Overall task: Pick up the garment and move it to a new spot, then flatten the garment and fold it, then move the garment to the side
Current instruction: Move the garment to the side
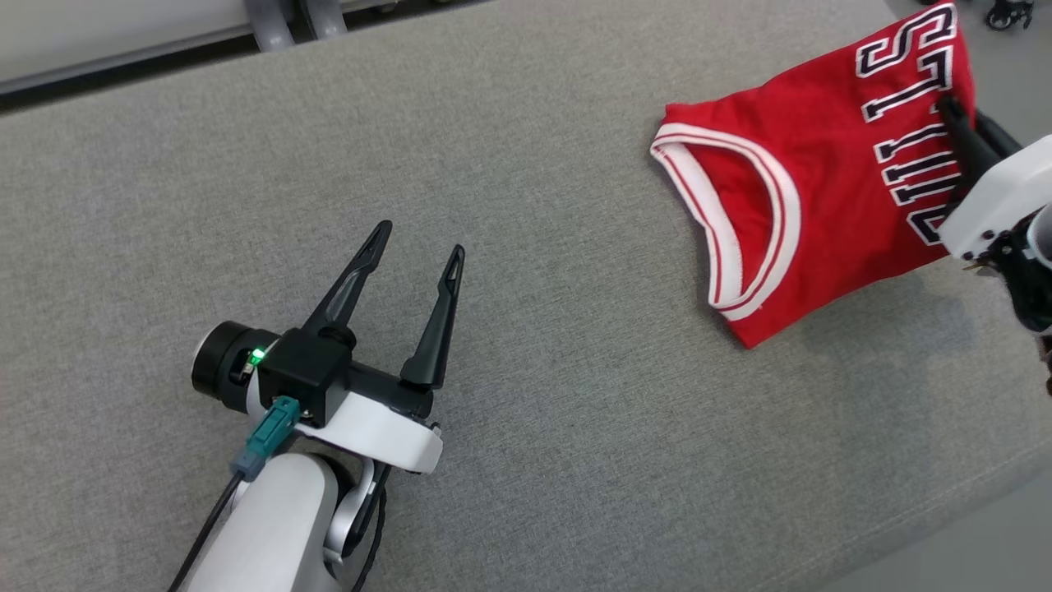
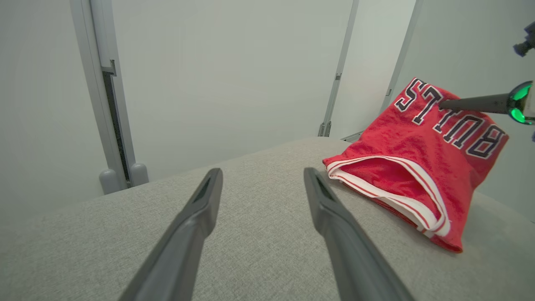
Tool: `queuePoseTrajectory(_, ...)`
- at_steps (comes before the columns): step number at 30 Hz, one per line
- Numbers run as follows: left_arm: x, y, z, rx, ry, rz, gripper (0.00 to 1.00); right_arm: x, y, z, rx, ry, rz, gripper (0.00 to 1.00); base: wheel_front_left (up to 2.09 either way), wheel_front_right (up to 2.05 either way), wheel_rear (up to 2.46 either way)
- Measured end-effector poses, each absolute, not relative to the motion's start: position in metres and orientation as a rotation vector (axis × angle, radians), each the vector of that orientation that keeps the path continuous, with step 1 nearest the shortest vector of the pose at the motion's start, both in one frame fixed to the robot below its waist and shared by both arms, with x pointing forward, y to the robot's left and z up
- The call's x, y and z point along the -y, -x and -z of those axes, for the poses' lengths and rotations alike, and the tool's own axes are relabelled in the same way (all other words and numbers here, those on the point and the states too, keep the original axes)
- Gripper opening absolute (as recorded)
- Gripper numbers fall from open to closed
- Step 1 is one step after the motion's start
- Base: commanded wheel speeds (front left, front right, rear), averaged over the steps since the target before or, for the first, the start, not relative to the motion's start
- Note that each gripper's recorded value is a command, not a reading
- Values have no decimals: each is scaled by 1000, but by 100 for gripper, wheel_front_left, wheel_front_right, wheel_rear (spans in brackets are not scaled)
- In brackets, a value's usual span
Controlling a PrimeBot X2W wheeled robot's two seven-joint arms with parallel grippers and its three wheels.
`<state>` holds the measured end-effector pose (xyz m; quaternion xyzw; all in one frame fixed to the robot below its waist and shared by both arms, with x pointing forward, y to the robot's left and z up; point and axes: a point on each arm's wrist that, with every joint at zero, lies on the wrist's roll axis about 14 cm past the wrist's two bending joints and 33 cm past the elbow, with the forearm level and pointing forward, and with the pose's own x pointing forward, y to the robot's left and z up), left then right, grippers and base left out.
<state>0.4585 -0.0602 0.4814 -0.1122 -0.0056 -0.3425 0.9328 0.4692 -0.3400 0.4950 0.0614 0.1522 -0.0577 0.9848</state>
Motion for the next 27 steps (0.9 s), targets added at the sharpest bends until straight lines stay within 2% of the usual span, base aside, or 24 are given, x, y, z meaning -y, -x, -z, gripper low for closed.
queuePoseTrajectory(6,60,-469,-463,-22,230,703,100,378,-481,-473,-374,-9,206,0,0,0,0)
queuePoseTrajectory(7,59,-470,-461,-26,229,699,100,381,-483,-471,-377,6,212,4,0,0,0)
queuePoseTrajectory(8,57,-470,-459,-29,228,696,100,382,-486,-470,-374,17,217,34,0,0,0)
queuePoseTrajectory(10,55,-471,-457,-34,225,691,100,385,-488,-467,-383,30,229,37,0,0,0)
queuePoseTrajectory(11,55,-471,-457,-34,225,690,100,386,-489,-465,-388,31,236,44,0,0,0)
queuePoseTrajectory(12,54,-471,-457,-34,223,690,100,388,-488,-464,-389,38,246,96,0,0,0)
queuePoseTrajectory(13,54,-471,-458,-32,222,689,100,393,-487,-465,-383,51,261,100,0,0,0)
queuePoseTrajectory(18,50,-470,-467,-12,224,674,100,399,-488,-479,-323,84,289,100,0,0,0)
queuePoseTrajectory(24,33,-462,-483,20,232,619,100,376,-491,-502,-236,82,226,100,0,0,0)
queuePoseTrajectory(27,12,-455,-498,53,225,551,100,354,-491,-531,-140,65,160,100,0,0,0)
